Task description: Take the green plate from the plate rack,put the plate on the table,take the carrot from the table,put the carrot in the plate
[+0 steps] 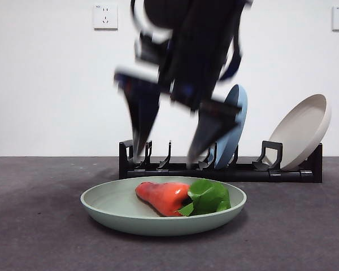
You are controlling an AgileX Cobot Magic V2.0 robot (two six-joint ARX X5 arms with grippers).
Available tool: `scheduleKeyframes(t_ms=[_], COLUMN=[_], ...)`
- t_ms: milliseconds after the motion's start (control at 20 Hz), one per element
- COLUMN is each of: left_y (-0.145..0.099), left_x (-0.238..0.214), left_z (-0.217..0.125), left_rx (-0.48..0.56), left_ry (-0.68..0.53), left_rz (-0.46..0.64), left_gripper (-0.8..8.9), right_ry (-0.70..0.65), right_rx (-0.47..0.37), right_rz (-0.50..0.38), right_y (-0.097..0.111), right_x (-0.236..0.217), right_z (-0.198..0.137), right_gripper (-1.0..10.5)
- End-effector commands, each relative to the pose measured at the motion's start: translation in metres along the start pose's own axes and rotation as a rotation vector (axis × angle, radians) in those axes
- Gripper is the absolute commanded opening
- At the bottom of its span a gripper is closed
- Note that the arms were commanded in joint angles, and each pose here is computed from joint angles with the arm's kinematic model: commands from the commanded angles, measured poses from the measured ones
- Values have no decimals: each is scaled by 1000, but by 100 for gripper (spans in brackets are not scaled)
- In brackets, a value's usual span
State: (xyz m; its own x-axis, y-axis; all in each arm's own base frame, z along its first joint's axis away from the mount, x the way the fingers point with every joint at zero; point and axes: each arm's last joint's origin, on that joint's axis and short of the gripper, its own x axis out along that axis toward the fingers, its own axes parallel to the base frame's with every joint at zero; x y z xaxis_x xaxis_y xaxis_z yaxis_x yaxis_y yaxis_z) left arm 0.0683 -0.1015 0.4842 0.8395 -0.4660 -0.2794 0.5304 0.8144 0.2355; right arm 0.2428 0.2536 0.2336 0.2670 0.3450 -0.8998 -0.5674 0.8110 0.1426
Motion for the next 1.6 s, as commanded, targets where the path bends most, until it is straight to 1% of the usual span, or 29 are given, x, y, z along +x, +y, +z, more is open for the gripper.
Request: scheduleKeyframes(t_ms=[50,200,350,450,600,650,700,800,850,900,1100,1600], left_y=[1,1,0,0,-2,-3,-4,-5,-5,-6,-6,-6], left_x=[-1,-1,-1,-1,-2,-2,-2,-3,-3,-3,-3,-3], left_z=[-1,-5,-9,-12,-15,-16,-16,-18,-18,-19,-20,-20], left_rx=[-3,18,15,17,-16,-34,-45,-69,-81,-79,-74,-73], left_ry=[9,42,81,106,136,145,153,170,178,184,197,197], left_rz=[2,-1,-4,-21,-95,-123,-147,-185,-197,-211,-227,-226], left_gripper=[384,377,377,377,372,360,283,43,-14,-9,-8,-3], right_ry=[-71,-144,-223,-265,-286,-281,-273,-256,-250,-246,-252,-253], right_rx=[-14,-19,-23,-24,-24,-23,-22,-22,-23,-23,-22,-22], right_rz=[14,39,56,65,70,69,64,60,59,57,58,60], right_y=[2,1,-5,-9,-15,-17,-19,-21,-22,-22,-22,-22], right_x=[-41,-104,-166,-197,-225,-232,-236,-242,-243,-244,-245,-246], right_z=[-3,-23,-56,-80,-111,-120,-128,-139,-142,-144,-145,-145], right_gripper=[413,410,405,405,392,322,234,77,13,-16,-12,2])
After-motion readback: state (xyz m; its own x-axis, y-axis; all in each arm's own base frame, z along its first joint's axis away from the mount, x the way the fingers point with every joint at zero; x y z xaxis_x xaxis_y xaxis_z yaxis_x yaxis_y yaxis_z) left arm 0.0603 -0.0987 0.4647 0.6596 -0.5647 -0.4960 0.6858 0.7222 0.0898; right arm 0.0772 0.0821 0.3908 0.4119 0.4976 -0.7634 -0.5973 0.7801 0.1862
